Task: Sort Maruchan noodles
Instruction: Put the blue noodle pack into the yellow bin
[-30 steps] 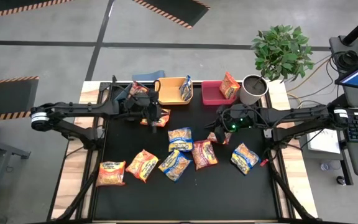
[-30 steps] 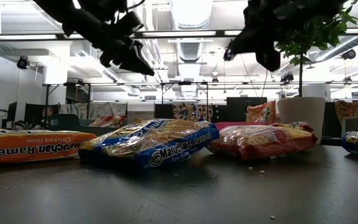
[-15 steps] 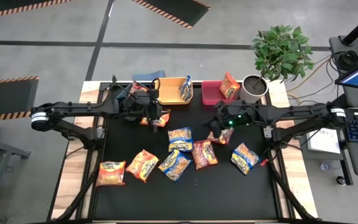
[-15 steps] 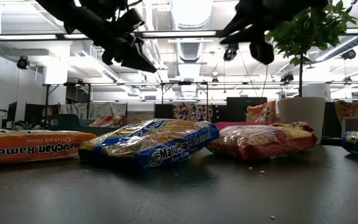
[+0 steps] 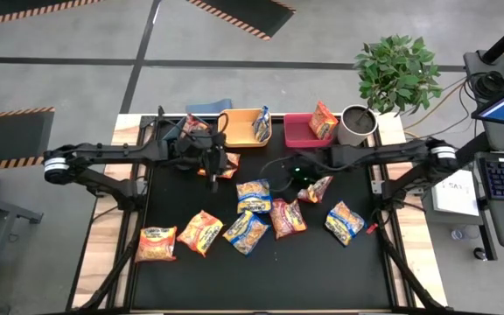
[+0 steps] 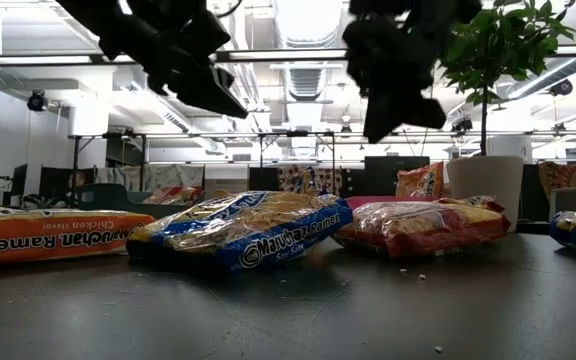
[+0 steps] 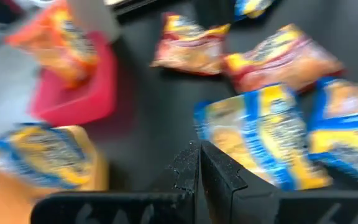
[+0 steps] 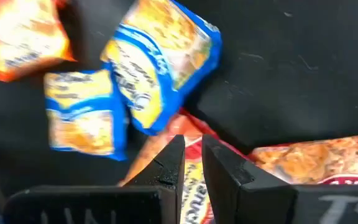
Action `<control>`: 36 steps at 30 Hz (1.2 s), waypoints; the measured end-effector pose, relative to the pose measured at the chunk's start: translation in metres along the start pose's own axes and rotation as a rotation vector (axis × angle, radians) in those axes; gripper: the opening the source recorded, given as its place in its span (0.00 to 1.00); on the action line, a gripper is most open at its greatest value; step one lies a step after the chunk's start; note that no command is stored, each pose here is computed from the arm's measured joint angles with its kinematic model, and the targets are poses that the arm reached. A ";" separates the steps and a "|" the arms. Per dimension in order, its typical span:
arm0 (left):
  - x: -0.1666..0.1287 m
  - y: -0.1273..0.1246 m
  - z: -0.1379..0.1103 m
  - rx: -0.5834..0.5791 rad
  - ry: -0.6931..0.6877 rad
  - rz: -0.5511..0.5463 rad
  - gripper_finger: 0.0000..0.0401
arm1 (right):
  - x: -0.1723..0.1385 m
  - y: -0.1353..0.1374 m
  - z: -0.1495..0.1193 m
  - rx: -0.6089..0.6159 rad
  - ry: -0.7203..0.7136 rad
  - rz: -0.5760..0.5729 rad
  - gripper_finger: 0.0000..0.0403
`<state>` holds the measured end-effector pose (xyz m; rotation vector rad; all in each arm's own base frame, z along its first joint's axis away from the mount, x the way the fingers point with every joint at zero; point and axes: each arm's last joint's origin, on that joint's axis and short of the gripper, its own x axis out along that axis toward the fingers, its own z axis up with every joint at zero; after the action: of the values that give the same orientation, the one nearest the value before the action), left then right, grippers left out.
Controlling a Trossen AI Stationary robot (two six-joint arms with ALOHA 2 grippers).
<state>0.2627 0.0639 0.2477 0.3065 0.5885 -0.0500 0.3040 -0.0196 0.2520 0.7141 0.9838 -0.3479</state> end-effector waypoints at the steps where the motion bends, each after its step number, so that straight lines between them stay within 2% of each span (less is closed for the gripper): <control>1: 0.002 -0.002 -0.003 -0.022 0.002 -0.029 0.00 | 0.005 0.000 0.001 -0.008 0.010 -0.014 0.11; 7: 0.026 -0.020 -0.028 -0.139 0.109 -0.128 0.00 | 0.037 0.000 0.005 -0.056 0.047 -0.043 0.11; 12: 0.050 -0.035 -0.043 -0.162 0.156 -0.173 0.00 | 0.054 -0.005 0.011 -0.031 0.044 -0.041 0.15; 17: 0.068 -0.041 -0.049 -0.153 0.161 -0.193 0.00 | 0.057 -0.013 0.016 0.021 0.040 -0.056 0.29; 27: 0.086 -0.047 -0.062 -0.176 0.187 -0.256 0.00 | 0.076 -0.012 0.021 0.035 -0.050 0.015 0.62; 30: 0.088 -0.047 -0.064 -0.177 0.192 -0.260 0.00 | 0.085 -0.014 0.019 0.036 -0.056 0.022 0.69; 36: 0.087 -0.048 -0.067 -0.182 0.197 -0.266 0.00 | 0.099 -0.010 0.024 0.022 -0.092 0.137 0.75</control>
<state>0.2928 0.0414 0.1335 0.0546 0.8211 -0.2234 0.3655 -0.0390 0.1726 0.7750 0.8405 -0.2698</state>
